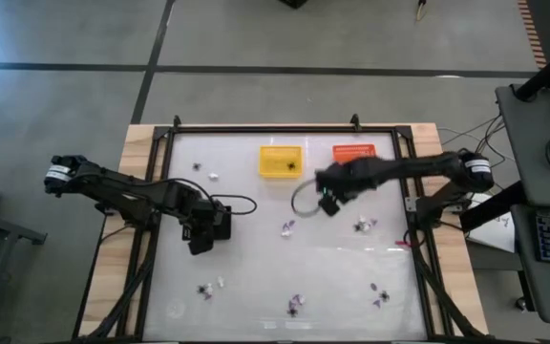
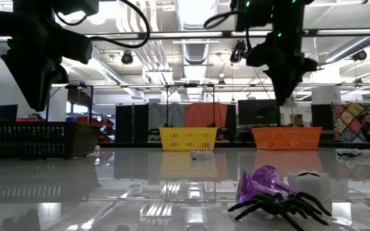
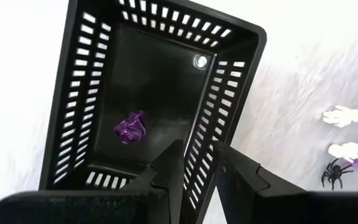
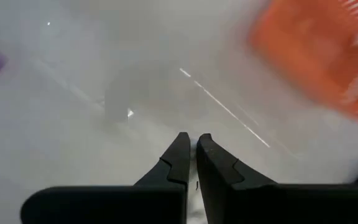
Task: Sort Halloween decoration
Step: Put the white skeleton toy into the orange basket
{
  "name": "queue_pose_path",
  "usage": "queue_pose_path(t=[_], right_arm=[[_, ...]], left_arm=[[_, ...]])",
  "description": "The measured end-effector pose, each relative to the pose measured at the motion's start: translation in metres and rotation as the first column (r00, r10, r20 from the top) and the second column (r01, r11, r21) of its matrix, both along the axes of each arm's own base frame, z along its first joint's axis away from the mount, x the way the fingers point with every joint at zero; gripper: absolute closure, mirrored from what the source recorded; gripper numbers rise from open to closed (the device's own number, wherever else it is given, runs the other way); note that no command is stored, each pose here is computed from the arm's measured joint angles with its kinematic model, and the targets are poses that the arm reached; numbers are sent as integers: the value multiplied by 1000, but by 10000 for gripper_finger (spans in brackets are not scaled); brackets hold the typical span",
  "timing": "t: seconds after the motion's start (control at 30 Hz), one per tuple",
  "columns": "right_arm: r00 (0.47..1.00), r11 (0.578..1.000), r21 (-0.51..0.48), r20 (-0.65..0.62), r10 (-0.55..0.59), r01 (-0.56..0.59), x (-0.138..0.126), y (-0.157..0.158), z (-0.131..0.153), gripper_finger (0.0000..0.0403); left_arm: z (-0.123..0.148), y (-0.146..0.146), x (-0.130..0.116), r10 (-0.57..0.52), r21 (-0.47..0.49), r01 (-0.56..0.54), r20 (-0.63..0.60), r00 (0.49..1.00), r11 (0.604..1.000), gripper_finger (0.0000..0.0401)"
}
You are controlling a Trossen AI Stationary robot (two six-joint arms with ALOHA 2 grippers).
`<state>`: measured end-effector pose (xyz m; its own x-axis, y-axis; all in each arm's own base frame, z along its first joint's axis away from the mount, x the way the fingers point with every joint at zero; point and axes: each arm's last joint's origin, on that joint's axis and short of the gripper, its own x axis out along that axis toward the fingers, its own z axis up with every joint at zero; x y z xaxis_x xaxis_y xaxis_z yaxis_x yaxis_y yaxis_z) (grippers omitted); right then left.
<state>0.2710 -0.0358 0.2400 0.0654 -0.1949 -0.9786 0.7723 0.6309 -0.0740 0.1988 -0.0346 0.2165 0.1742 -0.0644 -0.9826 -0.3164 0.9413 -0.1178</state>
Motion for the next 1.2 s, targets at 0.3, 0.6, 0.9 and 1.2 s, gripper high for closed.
queue_pose_path(t=[0.3,0.6,0.9,1.2], right_arm=[[997,998,-22,-37,-60,60,-29,-90,4,390],[995,998,-13,-70,-69,68,-52,-140,-6,390],[994,995,103,-110,27,-15,-54,-160,-35,390],[986,997,70,-156,51,-41,-49,-167,-46,390]], left_arm=[[0,0,-1,67,-10,-67,-11,998,998,333],[0,1,-1,133,-19,-133,-16,991,991,333],[0,11,1,225,28,-225,0,974,974,333],[0,17,2,304,22,-304,0,953,952,333]])
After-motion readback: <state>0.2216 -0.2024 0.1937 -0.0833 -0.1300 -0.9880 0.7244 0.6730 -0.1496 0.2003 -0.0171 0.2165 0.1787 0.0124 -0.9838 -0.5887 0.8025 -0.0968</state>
